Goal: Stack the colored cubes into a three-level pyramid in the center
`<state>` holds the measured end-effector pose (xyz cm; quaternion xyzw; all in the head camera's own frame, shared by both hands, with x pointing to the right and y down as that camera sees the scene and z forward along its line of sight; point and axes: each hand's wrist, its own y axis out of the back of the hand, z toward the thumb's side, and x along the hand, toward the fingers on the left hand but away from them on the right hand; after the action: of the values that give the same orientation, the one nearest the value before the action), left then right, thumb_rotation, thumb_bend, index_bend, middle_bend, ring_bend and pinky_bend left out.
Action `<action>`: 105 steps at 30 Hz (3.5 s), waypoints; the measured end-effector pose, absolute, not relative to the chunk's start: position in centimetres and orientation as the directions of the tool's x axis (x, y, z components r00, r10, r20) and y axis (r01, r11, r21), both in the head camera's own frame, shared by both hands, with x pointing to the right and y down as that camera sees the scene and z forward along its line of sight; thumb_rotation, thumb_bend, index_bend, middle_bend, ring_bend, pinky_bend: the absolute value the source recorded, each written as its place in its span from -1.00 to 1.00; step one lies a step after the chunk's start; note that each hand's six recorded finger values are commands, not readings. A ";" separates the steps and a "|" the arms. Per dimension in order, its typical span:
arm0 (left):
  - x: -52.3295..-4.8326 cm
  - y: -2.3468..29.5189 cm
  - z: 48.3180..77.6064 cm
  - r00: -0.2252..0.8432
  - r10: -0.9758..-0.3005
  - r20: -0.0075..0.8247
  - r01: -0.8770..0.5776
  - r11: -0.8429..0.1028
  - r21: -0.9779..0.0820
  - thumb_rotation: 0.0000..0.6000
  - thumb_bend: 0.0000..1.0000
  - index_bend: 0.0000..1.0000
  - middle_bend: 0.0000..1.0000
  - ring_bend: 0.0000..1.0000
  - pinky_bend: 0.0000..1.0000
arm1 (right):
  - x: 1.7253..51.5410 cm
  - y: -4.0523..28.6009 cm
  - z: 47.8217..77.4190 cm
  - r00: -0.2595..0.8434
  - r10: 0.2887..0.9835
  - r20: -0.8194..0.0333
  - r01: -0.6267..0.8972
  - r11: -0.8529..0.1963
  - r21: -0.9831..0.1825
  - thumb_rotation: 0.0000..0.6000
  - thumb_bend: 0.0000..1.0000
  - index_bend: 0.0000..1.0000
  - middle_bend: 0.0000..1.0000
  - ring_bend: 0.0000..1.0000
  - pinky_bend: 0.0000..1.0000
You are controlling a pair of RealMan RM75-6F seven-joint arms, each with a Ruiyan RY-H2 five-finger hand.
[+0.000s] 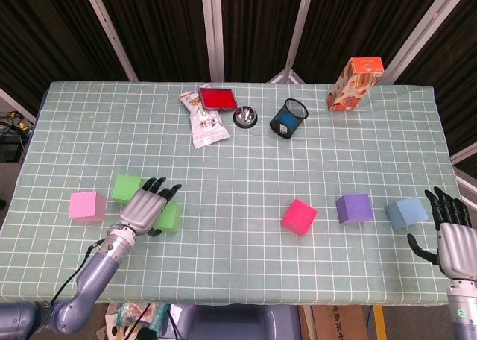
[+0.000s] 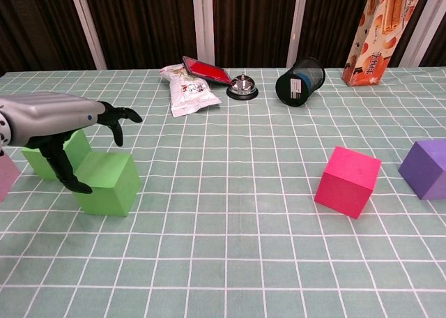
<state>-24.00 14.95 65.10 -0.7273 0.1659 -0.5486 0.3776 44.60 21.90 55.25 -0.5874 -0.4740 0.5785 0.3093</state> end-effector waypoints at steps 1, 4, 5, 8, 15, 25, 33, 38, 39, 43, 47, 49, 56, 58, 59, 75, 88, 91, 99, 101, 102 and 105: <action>-24.0 14.9 65.2 0.340 -0.656 0.673 0.174 -0.660 -0.731 1.00 -0.78 -0.95 -0.50 -0.90 -0.82 | 44.6 21.9 55.3 -0.120 0.915 -0.386 0.200 -0.359 -0.912 1.00 -0.32 -1.00 -1.00 -1.00 -1.00; -24.0 14.9 65.5 0.333 -0.657 0.676 0.174 -0.662 -0.729 1.00 -0.78 -0.94 -0.48 -0.90 -0.82 | 44.6 21.9 55.3 -0.124 0.914 -0.387 0.203 -0.358 -0.911 1.00 -0.32 -1.00 -1.00 -1.00 -1.00; -24.1 14.9 65.6 0.331 -0.657 0.677 0.174 -0.663 -0.728 1.00 -0.78 -0.94 -0.47 -0.90 -0.82 | 44.6 21.9 55.3 -0.124 0.914 -0.387 0.204 -0.358 -0.911 1.00 -0.32 -1.00 -1.00 -1.00 -1.00; -24.1 14.9 65.9 0.327 -0.655 0.681 0.175 -0.666 -0.725 1.00 -0.78 -0.93 -0.43 -0.90 -0.82 | 44.6 21.8 55.3 -0.127 0.913 -0.387 0.204 -0.358 -0.911 1.00 -0.32 -1.00 -1.00 -1.00 -1.00; -24.5 14.8 66.8 0.311 -0.660 0.684 0.173 -0.668 -0.724 1.00 -0.72 -0.89 -0.29 -0.85 -0.79 | 44.6 21.8 55.4 -0.131 0.912 -0.390 0.207 -0.360 -0.910 1.00 -0.32 -1.00 -1.00 -1.00 -1.00; -22.7 14.5 67.0 0.339 -0.678 0.652 0.128 -0.654 -0.746 1.00 -0.59 -0.83 -0.15 -0.82 -0.75 | 44.6 21.8 55.5 -0.141 0.908 -0.394 0.219 -0.360 -0.907 1.00 -0.32 -1.00 -1.00 -1.00 -1.00; -20.2 12.0 65.2 0.353 -0.724 0.593 0.068 -0.612 -0.788 1.00 -0.59 -0.81 -0.15 -0.82 -0.75 | 44.7 21.8 55.6 -0.145 0.902 -0.407 0.230 -0.370 -0.900 1.00 -0.32 -1.00 -1.00 -1.00 -1.00; -18.2 10.1 65.2 0.337 -0.733 0.592 0.044 -0.615 -0.787 1.00 -0.59 -0.80 -0.15 -0.82 -0.75 | 44.6 21.8 55.8 -0.147 0.898 -0.416 0.238 -0.376 -0.896 1.00 -0.32 -1.00 -1.00 -1.00 -1.00; -17.7 9.7 65.3 0.333 -0.734 0.592 0.042 -0.616 -0.787 1.00 -0.59 -0.79 -0.15 -0.82 -0.75 | 44.6 21.8 55.8 -0.148 0.896 -0.418 0.240 -0.377 -0.894 1.00 -0.32 -1.00 -1.00 -1.00 -1.00; -15.5 7.8 65.9 0.320 -0.740 0.592 0.043 -0.613 -0.789 1.00 -0.59 -0.79 -0.15 -0.82 -0.75 | 44.6 21.8 56.0 -0.153 0.892 -0.426 0.250 -0.382 -0.890 1.00 -0.32 -1.00 -1.00 -1.00 -1.00; -13.0 6.0 66.9 0.308 -0.745 0.591 0.050 -0.608 -0.792 1.00 -0.59 -0.79 -0.15 -0.81 -0.75 | 44.6 21.8 56.2 -0.157 0.884 -0.439 0.259 -0.392 -0.883 1.00 -0.32 -1.00 -1.00 -1.00 -1.00; -12.1 5.4 67.4 0.300 -0.743 0.598 0.056 -0.612 -0.789 1.00 -0.59 -0.79 -0.16 -0.81 -0.75 | 44.7 21.8 56.3 -0.163 0.882 -0.443 0.266 -0.393 -0.880 1.00 -0.32 -1.00 -1.00 -1.00 -1.00; -8.9 4.6 69.6 0.275 -0.725 0.631 0.089 -0.634 -0.768 1.00 -0.59 -0.79 -0.16 -0.81 -0.75 | 45.0 21.7 56.2 -0.176 0.875 -0.452 0.283 -0.395 -0.874 1.00 -0.32 -1.00 -1.00 -1.00 -1.00; -8.2 4.5 70.0 0.272 -0.724 0.634 0.095 -0.635 -0.767 1.00 -0.59 -0.79 -0.16 -0.81 -0.75 | 45.1 21.7 56.2 -0.179 0.874 -0.452 0.283 -0.394 -0.874 1.00 -0.32 -1.00 -1.00 -1.00 -1.00; -7.8 4.5 70.2 0.272 -0.724 0.634 0.099 -0.634 -0.767 1.00 -0.59 -0.79 -0.16 -0.81 -0.75 | 45.1 21.7 56.2 -0.181 0.874 -0.452 0.284 -0.393 -0.875 1.00 -0.32 -1.00 -1.00 -1.00 -1.00; -4.5 3.6 71.0 0.296 -0.721 0.626 0.100 -0.629 -0.771 1.00 -0.59 -0.79 -0.22 -0.81 -0.75 | 45.4 21.7 56.2 -0.198 0.866 -0.460 0.293 -0.395 -0.870 1.00 -0.32 -1.00 -1.00 -1.00 -1.00; -4.7 3.6 71.3 0.279 -0.709 0.647 0.130 -0.640 -0.757 1.00 -0.60 -0.83 -0.51 -0.82 -0.77 | 45.5 21.7 56.2 -0.203 0.864 -0.460 0.295 -0.394 -0.870 1.00 -0.32 -1.00 -1.00 -1.00 -1.00; -4.8 3.6 71.2 0.275 -0.707 0.651 0.138 -0.641 -0.755 1.00 -0.60 -0.85 -0.63 -0.84 -0.78 | 45.5 21.7 56.2 -0.206 0.865 -0.459 0.296 -0.392 -0.871 1.00 -0.32 -1.00 -1.00 -1.00 -1.00; -5.0 3.9 71.2 0.278 -0.698 0.659 0.141 -0.649 -0.747 1.00 -0.61 -0.91 -0.89 -0.92 -0.83 | 45.4 21.7 56.2 -0.202 0.864 -0.461 0.293 -0.395 -0.870 1.00 -0.32 -1.00 -1.00 -1.00 -1.00; -5.0 3.9 71.1 0.283 -0.698 0.658 0.136 -0.650 -0.748 1.00 -0.61 -0.92 -0.92 -0.94 -0.85 | 45.4 21.7 56.2 -0.202 0.864 -0.461 0.291 -0.397 -0.870 1.00 -0.32 -1.00 -1.00 -1.00 -1.00; -5.0 3.9 70.9 0.286 -0.698 0.656 0.132 -0.650 -0.749 1.00 -0.61 -0.93 -0.93 -0.95 -0.86 | 45.4 21.7 56.2 -0.201 0.864 -0.462 0.289 -0.398 -0.871 1.00 -0.32 -1.00 -1.00 -1.00 -1.00; -5.1 3.9 70.3 0.300 -0.700 0.648 0.114 -0.648 -0.753 1.00 -0.62 -0.95 -0.96 -0.99 -0.90 | 45.5 21.8 56.2 -0.203 0.863 -0.464 0.287 -0.400 -0.870 1.00 -0.32 -1.00 -1.00 -1.00 -1.00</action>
<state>-5.06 3.93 70.29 -0.7181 0.2041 -0.5552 0.3667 45.52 21.78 56.24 -0.5839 -0.4920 0.5994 0.2402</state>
